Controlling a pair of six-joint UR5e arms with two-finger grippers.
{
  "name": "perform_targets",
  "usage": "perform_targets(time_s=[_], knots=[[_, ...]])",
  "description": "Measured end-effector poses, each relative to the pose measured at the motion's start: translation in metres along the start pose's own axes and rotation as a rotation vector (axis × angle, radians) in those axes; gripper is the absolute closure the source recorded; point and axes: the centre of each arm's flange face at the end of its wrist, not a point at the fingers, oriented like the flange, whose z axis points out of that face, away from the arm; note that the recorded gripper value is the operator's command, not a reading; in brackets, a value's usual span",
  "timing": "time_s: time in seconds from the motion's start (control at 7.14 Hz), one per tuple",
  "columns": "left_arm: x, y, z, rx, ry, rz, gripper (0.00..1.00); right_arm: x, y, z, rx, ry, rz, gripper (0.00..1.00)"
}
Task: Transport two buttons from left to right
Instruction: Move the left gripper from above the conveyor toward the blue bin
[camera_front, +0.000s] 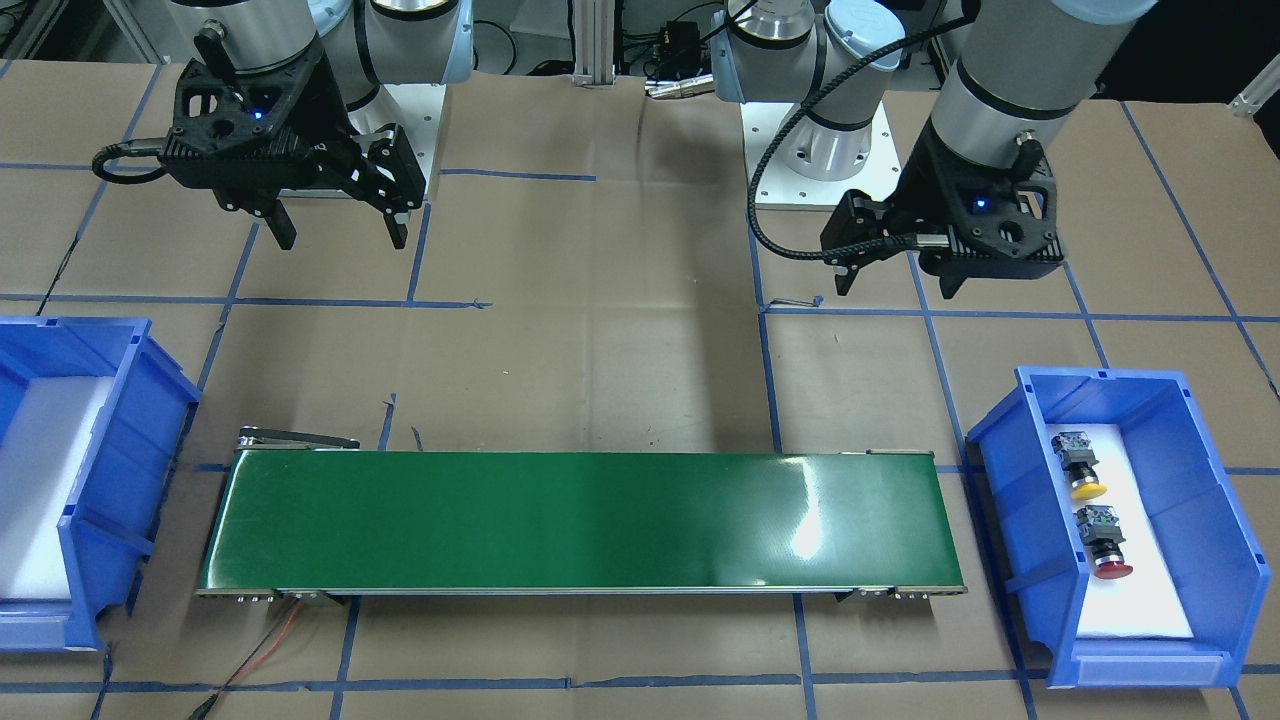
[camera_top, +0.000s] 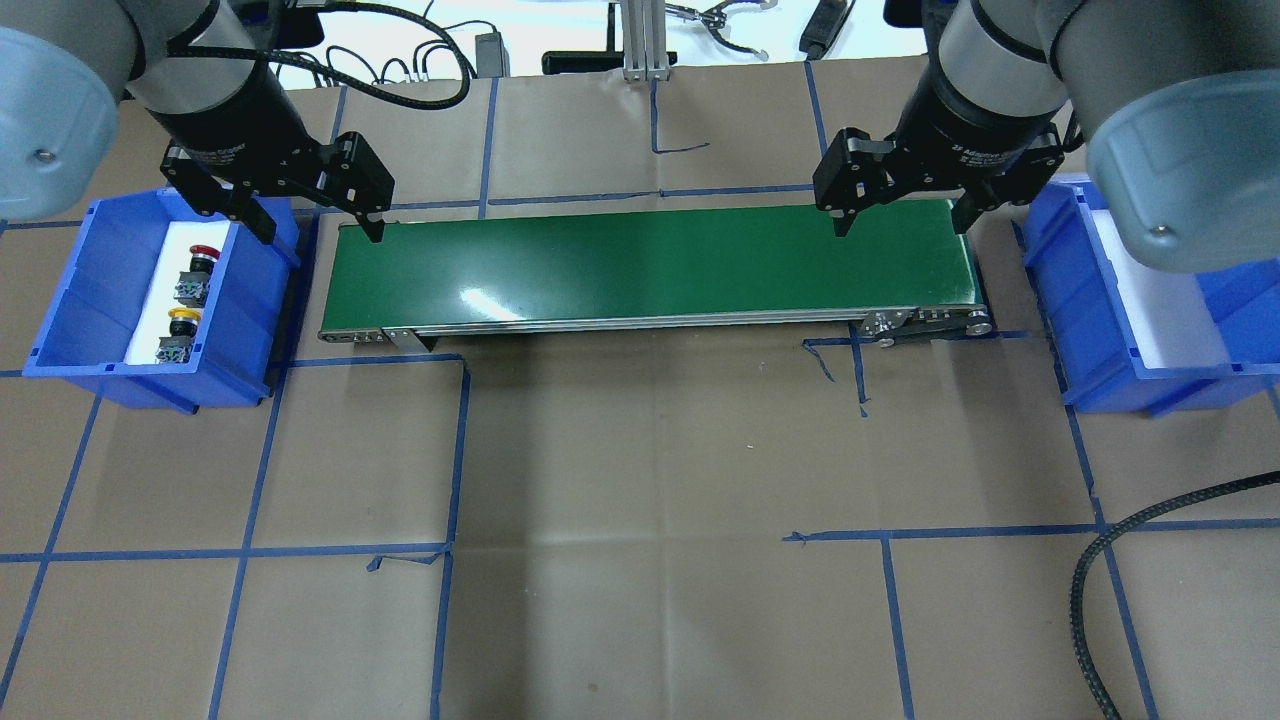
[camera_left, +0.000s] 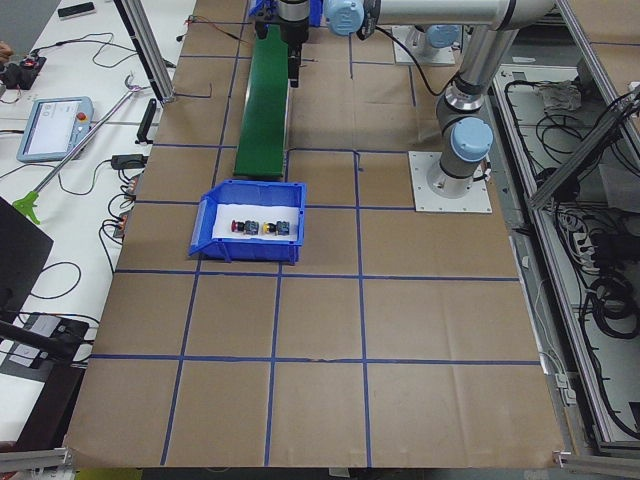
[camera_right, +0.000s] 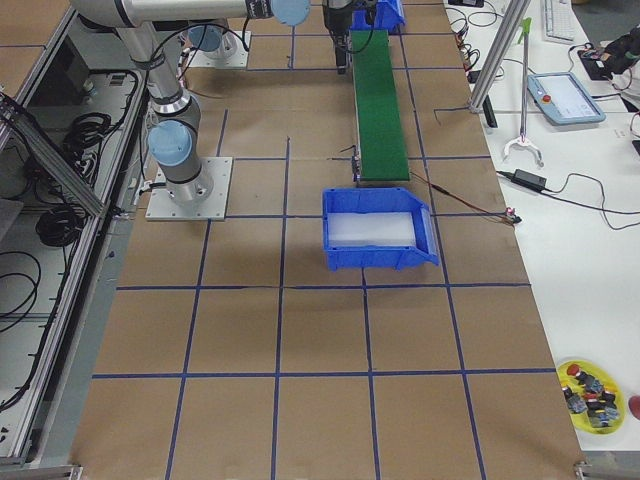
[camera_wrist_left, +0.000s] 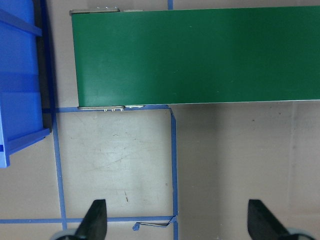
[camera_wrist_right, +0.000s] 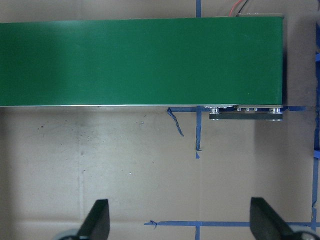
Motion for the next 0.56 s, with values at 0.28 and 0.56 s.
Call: perform_targets(time_s=[0.28,0.56], knots=[[-0.076,-0.013,0.009,-0.014,0.005,-0.006,0.0,0.001,0.0,0.002,-0.012,0.001,0.001,0.0],[-0.17,-0.023,0.033,-0.04,0.016,0.01,0.0,0.001,0.0,0.001,-0.013,0.002,0.0,0.0]])
